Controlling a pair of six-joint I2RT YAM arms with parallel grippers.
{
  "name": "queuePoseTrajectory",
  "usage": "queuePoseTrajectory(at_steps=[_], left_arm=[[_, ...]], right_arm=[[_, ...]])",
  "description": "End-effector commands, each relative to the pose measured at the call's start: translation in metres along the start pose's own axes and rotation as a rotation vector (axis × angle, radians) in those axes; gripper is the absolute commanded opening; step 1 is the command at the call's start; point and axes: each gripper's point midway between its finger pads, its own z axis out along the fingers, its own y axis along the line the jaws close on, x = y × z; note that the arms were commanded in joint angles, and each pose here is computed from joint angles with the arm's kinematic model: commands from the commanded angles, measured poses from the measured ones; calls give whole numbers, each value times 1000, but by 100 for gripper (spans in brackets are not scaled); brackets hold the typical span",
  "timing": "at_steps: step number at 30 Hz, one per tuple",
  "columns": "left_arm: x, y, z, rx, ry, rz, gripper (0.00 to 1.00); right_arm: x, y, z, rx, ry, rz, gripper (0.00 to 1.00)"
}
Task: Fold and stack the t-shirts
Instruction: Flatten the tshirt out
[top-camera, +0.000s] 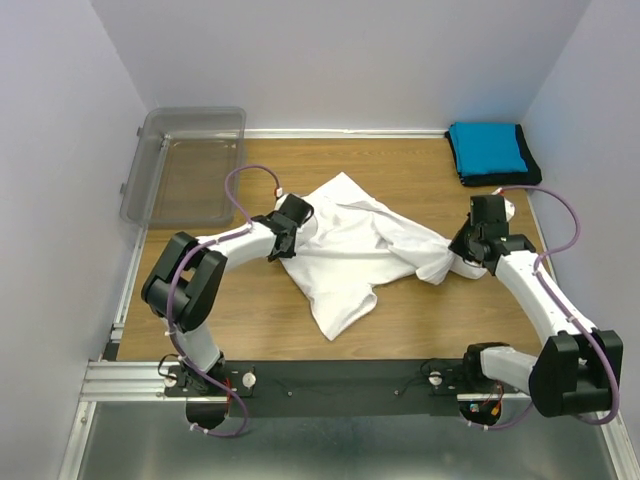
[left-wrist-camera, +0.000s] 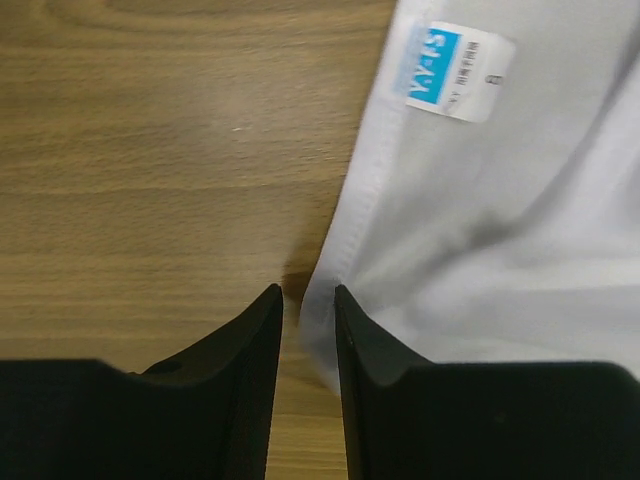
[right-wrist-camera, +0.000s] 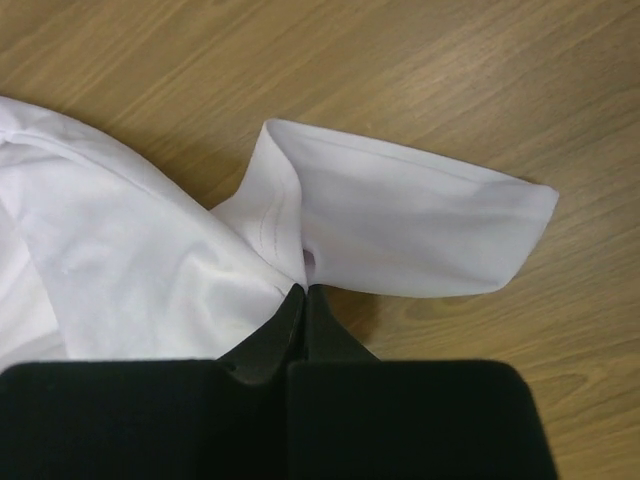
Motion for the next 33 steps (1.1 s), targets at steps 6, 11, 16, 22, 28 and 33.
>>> queuePoseTrajectory(at_steps=[6, 11, 16, 22, 28, 33], left_arm=[[21, 40, -1, -59, 76, -8, 35], [4, 45, -21, -47, -9, -58, 35], [-12, 47, -35, -44, -54, -80, 38], [-37, 39, -58, 9, -140, -99, 64], [-68, -29, -91, 182, -230, -5, 67], [-63, -85, -85, 279, -196, 87, 66]], right_arm=[[-66, 7, 3, 106, -115, -77, 4], [-101, 61, 17, -38, -80, -103, 1], [-86, 70, 35, -64, 0, -82, 33], [-41, 58, 25, -127, 98, -134, 53], [5, 45, 37, -140, 235, -146, 63], [6, 16, 52, 16, 199, -144, 63]])
